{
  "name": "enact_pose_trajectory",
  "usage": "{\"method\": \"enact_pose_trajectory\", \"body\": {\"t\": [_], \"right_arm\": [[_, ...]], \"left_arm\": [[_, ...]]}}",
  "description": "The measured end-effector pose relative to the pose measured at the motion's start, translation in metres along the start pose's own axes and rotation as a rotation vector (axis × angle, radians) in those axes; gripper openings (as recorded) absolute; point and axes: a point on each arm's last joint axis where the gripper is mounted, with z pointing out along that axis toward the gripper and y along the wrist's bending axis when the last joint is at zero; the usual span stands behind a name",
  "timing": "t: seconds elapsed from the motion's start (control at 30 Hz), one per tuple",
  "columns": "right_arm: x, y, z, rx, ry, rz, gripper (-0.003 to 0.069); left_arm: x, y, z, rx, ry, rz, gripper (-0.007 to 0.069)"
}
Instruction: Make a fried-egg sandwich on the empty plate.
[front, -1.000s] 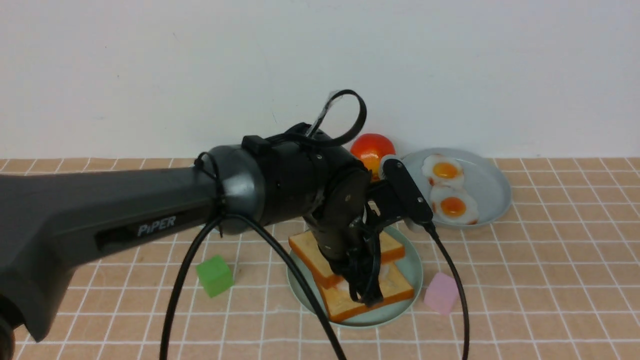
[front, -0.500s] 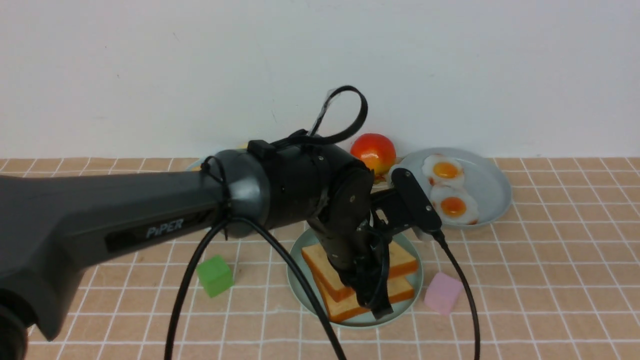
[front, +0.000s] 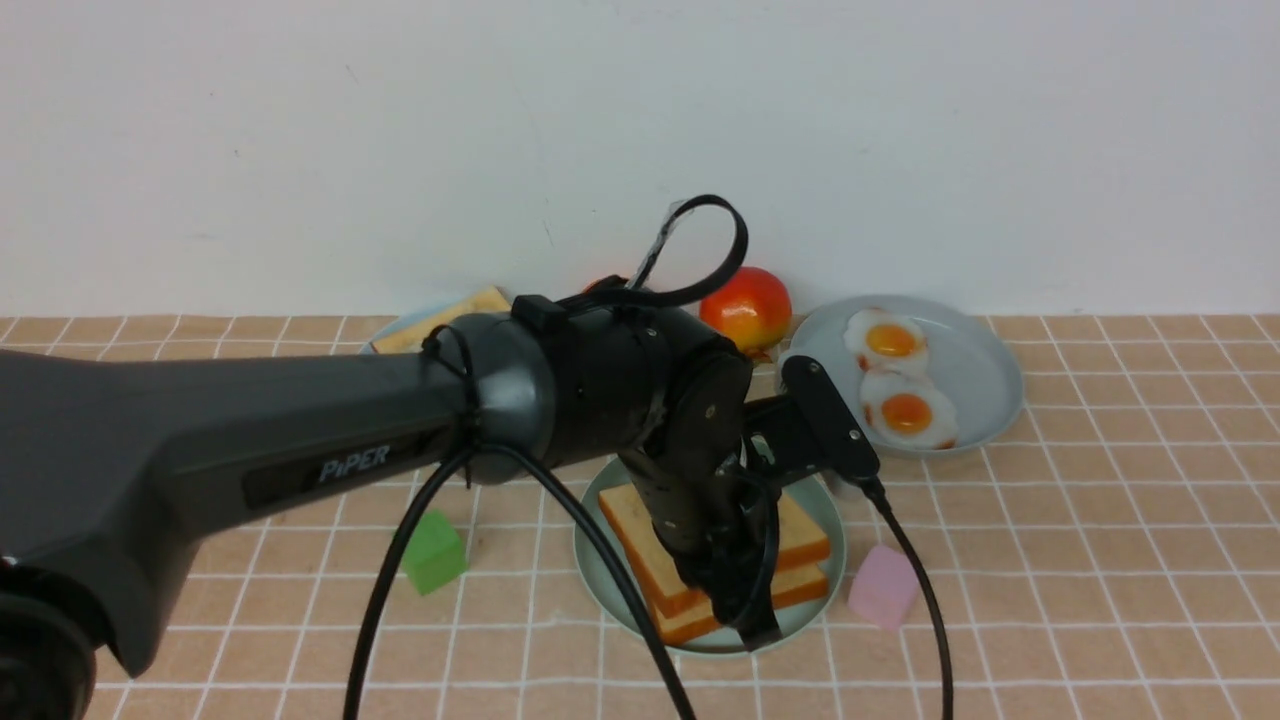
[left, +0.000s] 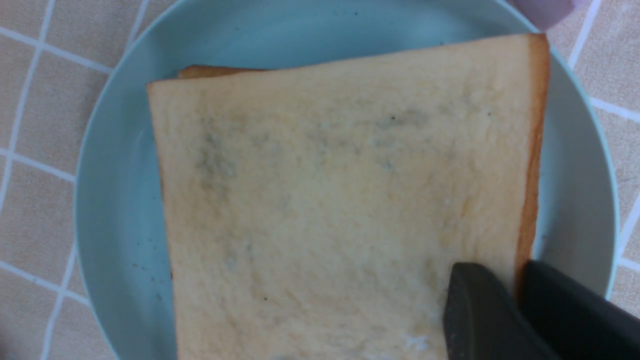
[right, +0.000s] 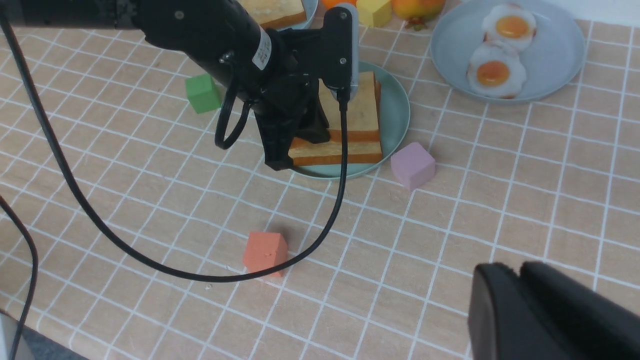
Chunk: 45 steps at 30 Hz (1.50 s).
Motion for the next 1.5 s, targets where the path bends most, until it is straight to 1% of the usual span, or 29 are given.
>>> {"method": "enact_pose_trajectory", "body": {"t": [0.07,0.2,0.27,0.33,0.43,0.5,0.6,0.67,0.7,0.73,0.77,0.83,0.9,0.93,0.97,1.03,1.1,1.13,1.23,1.27,1.3,1.33,1.37,1.4,1.43,1.5], "right_arm": [[0.000,0.000,0.000,0.000,0.000,0.000,0.0080],[0.000,0.000,0.000,0.000,0.000,0.000,0.0083],[0.000,0.000,0.000,0.000,0.000,0.000,0.0085],[0.000,0.000,0.000,0.000,0.000,0.000,0.0085],[0.000,0.000,0.000,0.000,0.000,0.000,0.0085],[0.000,0.000,0.000,0.000,0.000,0.000,0.0085],[0.000,-0.001,0.000,0.011,0.000,-0.004,0.0085],[0.001,-0.003,-0.001,0.032,-0.001,-0.010,0.0085],[0.001,-0.003,-0.001,0.034,-0.001,-0.011,0.0085],[0.002,-0.004,-0.003,0.052,-0.008,-0.019,0.0085],[0.003,-0.005,-0.004,0.066,-0.013,-0.024,0.0085],[0.006,-0.006,-0.010,0.095,-0.034,-0.033,0.0080],[0.009,-0.007,-0.015,0.112,-0.053,-0.039,0.0069],[0.014,-0.007,-0.023,0.137,-0.085,-0.043,0.0048],[0.015,-0.007,-0.024,0.139,-0.088,-0.043,0.0045],[0.022,-0.007,-0.034,0.158,-0.129,-0.052,0.0013],[0.029,-0.005,-0.043,0.163,-0.169,-0.055,-0.0001],[0.036,-0.004,-0.051,0.163,-0.203,-0.050,-0.0003],[0.051,-0.003,-0.059,0.167,-0.252,-0.003,-0.0001],[0.053,-0.004,-0.060,0.170,-0.255,0.002,-0.0001],[0.063,-0.006,-0.057,0.177,-0.262,0.045,0.0000],[0.068,-0.008,-0.053,0.183,-0.264,0.065,0.0000],[0.069,-0.008,-0.052,0.184,-0.261,0.069,0.0000],[0.075,-0.012,-0.039,0.191,-0.273,0.091,0.0000],[0.076,-0.013,-0.037,0.191,-0.267,0.093,0.0000],[0.077,-0.020,-0.011,0.188,-0.309,0.113,0.0000]], "left_arm": [[0.000,0.000,0.000,0.001,0.000,-0.001,0.0167],[0.000,0.000,0.000,0.003,0.003,-0.002,0.0279],[0.000,0.000,0.000,0.004,0.004,-0.002,0.0318],[0.001,-0.001,-0.001,0.006,0.008,-0.004,0.0340],[0.000,-0.001,-0.011,0.014,0.004,-0.025,0.0347],[-0.003,0.000,-0.027,0.015,-0.026,-0.071,0.0330],[-0.011,0.001,-0.081,0.007,-0.142,-0.196,0.0245],[-0.012,0.000,-0.127,-0.002,-0.239,-0.267,0.0138],[-0.012,0.000,-0.133,-0.002,-0.251,-0.273,0.0115],[-0.009,-0.002,-0.171,-0.017,-0.335,-0.294,0.0034],[-0.004,-0.005,-0.198,-0.031,-0.396,-0.301,-0.0004],[0.012,-0.014,-0.245,-0.048,-0.512,-0.316,-0.0013],[0.028,-0.023,-0.269,-0.056,-0.578,-0.325,-0.0013],[0.052,-0.036,-0.288,-0.062,-0.656,-0.340,-0.0013],[0.057,-0.039,-0.290,-0.064,-0.671,-0.344,-0.0013],[0.087,-0.054,-0.296,-0.077,-0.744,-0.362,-0.0013],[0.118,-0.069,-0.293,-0.103,-0.818,-0.381,-0.0013],[0.137,-0.077,-0.288,-0.124,-0.872,-0.395,-0.0013],[0.177,-0.094,-0.273,-0.186,-1.033,-0.442,-0.0013],[0.182,-0.095,-0.271,-0.198,-1.058,-0.448,-0.0013],[0.199,-0.101,-0.260,-0.238,-1.146,-0.478,-0.0013],[0.208,-0.104,-0.254,-0.263,-1.190,-0.493,-0.0013],[0.210,-0.104,-0.252,-0.268,-1.198,-0.496,-0.0013],[0.222,-0.107,-0.242,-0.303,-1.250,-0.513,-0.0013],[0.223,-0.108,-0.241,-0.307,-1.254,-0.514,-0.0013],[0.233,-0.111,-0.230,-0.328,-1.277,-0.529,-0.0013]]}}
